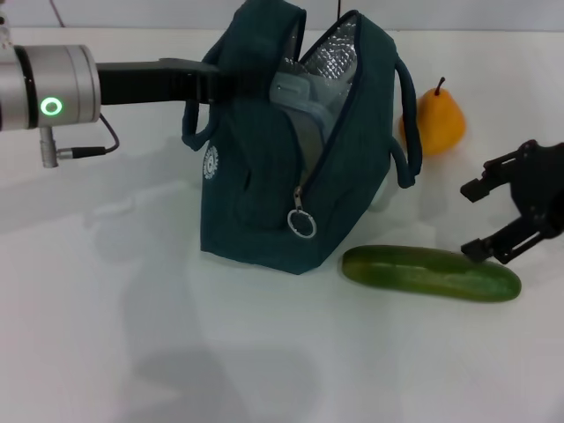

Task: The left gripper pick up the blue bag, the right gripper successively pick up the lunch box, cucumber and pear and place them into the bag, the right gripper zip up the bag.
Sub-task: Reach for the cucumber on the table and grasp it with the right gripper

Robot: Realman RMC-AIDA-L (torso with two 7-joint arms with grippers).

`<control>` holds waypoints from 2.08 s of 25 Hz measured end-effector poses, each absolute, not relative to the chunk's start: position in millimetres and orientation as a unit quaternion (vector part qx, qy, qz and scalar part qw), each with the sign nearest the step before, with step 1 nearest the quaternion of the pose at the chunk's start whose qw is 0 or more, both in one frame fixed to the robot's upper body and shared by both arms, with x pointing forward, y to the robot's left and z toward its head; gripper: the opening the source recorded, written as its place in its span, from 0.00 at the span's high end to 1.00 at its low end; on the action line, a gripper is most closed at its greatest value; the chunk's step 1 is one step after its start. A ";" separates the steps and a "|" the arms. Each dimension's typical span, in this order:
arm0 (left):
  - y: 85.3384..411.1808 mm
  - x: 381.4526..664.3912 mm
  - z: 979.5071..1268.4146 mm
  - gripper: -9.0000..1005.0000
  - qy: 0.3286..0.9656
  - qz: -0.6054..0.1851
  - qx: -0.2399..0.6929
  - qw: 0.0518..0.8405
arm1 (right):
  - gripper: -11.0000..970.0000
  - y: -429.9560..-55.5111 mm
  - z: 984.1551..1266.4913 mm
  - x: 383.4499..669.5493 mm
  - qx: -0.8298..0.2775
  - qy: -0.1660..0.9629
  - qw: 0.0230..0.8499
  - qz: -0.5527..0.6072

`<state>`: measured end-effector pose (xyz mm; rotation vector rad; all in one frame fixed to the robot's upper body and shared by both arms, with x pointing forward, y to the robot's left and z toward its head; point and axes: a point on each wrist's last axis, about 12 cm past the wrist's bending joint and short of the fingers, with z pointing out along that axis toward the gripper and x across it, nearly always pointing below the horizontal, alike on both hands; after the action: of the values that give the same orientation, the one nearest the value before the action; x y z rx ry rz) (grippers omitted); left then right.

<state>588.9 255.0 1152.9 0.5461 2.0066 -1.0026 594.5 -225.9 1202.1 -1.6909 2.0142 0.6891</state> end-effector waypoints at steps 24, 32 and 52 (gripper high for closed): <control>248.0 592.6 1150.8 0.95 0.790 -0.407 0.218 0.404 | 0.10 -122.0 1209.5 595.1 -0.706 0.694 0.103 0.101; 242.9 595.6 1150.5 0.95 0.789 -0.412 0.220 0.400 | 0.10 -116.5 1190.0 596.7 -0.701 0.699 0.094 0.108; 241.8 598.5 1152.4 0.95 0.788 -0.409 0.220 0.404 | 0.10 -113.2 1168.5 601.7 -0.694 0.705 0.084 0.120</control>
<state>598.5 241.8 1152.4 0.5560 1.9905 -1.0335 601.7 -113.2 1168.5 -2.0706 2.1024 0.3591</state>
